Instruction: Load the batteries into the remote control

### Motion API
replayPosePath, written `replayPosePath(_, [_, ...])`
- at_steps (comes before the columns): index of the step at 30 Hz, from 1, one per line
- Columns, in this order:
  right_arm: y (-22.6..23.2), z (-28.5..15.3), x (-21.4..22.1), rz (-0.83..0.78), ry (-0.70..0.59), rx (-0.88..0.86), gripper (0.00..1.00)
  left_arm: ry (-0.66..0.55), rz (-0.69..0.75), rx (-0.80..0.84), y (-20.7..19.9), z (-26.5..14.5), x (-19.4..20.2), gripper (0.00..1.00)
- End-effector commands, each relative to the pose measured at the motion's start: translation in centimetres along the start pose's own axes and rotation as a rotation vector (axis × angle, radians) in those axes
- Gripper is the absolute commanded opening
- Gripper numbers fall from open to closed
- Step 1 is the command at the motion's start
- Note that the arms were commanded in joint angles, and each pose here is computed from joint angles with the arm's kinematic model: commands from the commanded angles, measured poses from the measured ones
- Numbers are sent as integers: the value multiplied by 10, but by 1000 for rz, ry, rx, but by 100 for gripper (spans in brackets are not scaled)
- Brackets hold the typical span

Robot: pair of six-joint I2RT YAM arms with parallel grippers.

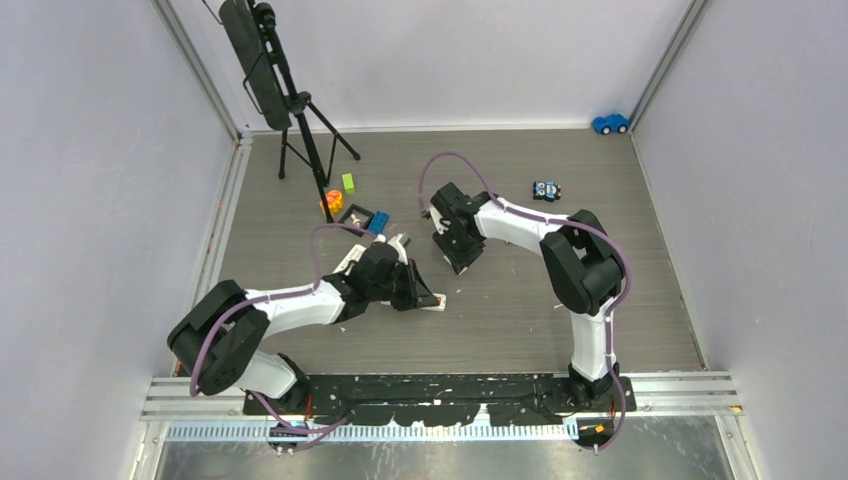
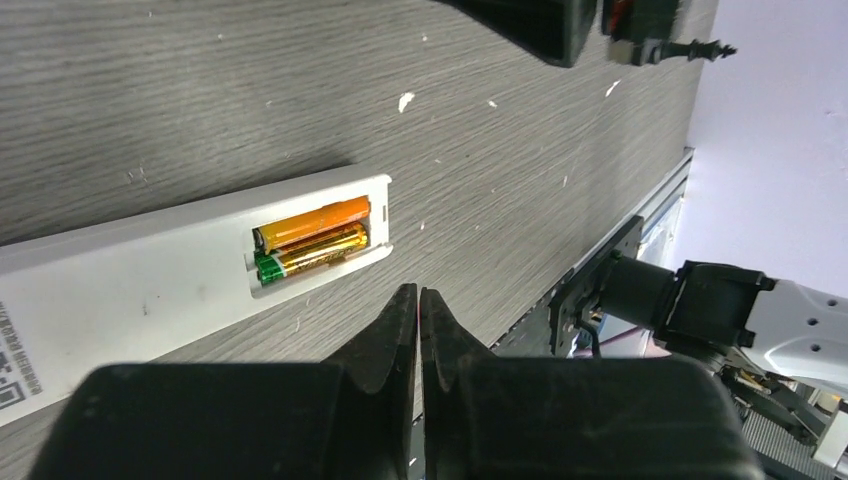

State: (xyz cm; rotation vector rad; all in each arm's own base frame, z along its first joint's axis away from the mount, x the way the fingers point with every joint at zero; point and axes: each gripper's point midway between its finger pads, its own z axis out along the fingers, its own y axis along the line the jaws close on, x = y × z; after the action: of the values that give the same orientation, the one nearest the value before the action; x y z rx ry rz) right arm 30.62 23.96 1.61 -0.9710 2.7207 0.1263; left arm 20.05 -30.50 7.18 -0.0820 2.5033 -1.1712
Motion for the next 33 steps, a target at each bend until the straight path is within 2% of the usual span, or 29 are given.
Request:
replayPosePath(1, [-8, 8, 16, 16, 27, 45, 18, -34, 33, 40, -16, 9, -10, 5])
replayPosePath(15, [-3, -2, 24, 46, 4, 26, 18, -89, 16, -26, 2, 20, -17, 1])
replayPosePath(33, [0, -11, 25, 78, -42, 17, 18, -70, 39, -197, 35, 20, -11, 0])
